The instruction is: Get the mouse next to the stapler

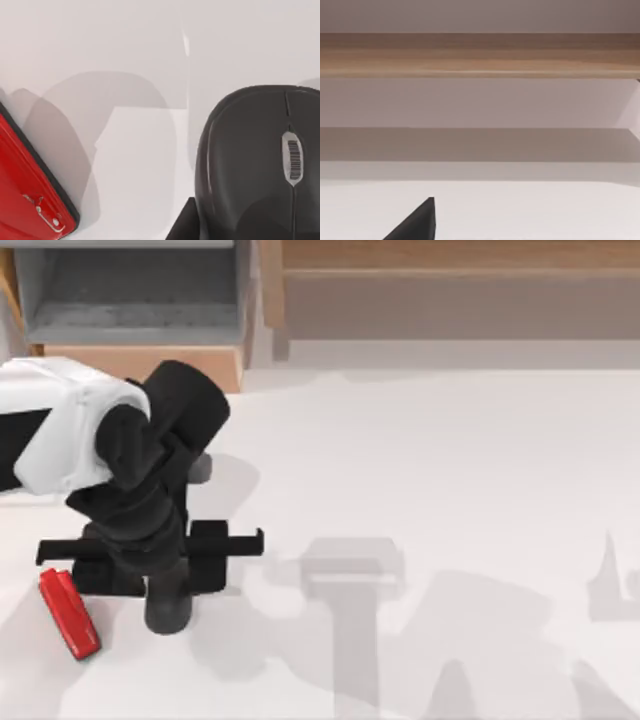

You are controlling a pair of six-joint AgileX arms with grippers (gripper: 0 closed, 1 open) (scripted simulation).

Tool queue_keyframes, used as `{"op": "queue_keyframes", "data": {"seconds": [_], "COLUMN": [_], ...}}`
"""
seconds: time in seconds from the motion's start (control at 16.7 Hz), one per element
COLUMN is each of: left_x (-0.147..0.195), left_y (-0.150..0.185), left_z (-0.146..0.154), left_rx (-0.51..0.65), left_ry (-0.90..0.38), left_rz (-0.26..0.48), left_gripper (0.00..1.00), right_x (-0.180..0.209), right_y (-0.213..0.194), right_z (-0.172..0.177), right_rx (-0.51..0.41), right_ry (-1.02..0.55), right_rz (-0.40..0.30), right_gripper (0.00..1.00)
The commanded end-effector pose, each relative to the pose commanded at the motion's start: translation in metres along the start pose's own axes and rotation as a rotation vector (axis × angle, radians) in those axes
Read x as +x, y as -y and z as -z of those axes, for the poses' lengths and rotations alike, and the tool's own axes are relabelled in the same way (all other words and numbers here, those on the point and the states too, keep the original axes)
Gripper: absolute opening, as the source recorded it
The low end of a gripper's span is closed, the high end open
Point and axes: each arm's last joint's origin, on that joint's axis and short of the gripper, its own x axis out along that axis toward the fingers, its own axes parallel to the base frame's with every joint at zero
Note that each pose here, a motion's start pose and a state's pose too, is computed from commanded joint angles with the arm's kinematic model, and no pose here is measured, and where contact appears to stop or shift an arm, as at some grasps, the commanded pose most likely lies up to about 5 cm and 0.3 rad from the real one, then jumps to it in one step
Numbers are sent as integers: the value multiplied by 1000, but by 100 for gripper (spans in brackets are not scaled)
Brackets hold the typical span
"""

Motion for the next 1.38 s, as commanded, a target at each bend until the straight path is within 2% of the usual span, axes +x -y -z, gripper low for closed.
{"op": "queue_keyframes", "data": {"seconds": [0.9,1.38], "left_x": [-10,10], "left_y": [4,2], "left_z": [-7,-1], "left_rx": [-6,1], "left_ry": [80,19], "left_rz": [41,11], "left_gripper": [0,0], "right_x": [0,0], "right_y": [0,0], "right_z": [0,0], "right_rx": [0,0], "right_ry": [0,0], "right_rz": [0,0], "right_gripper": [100,100]}}
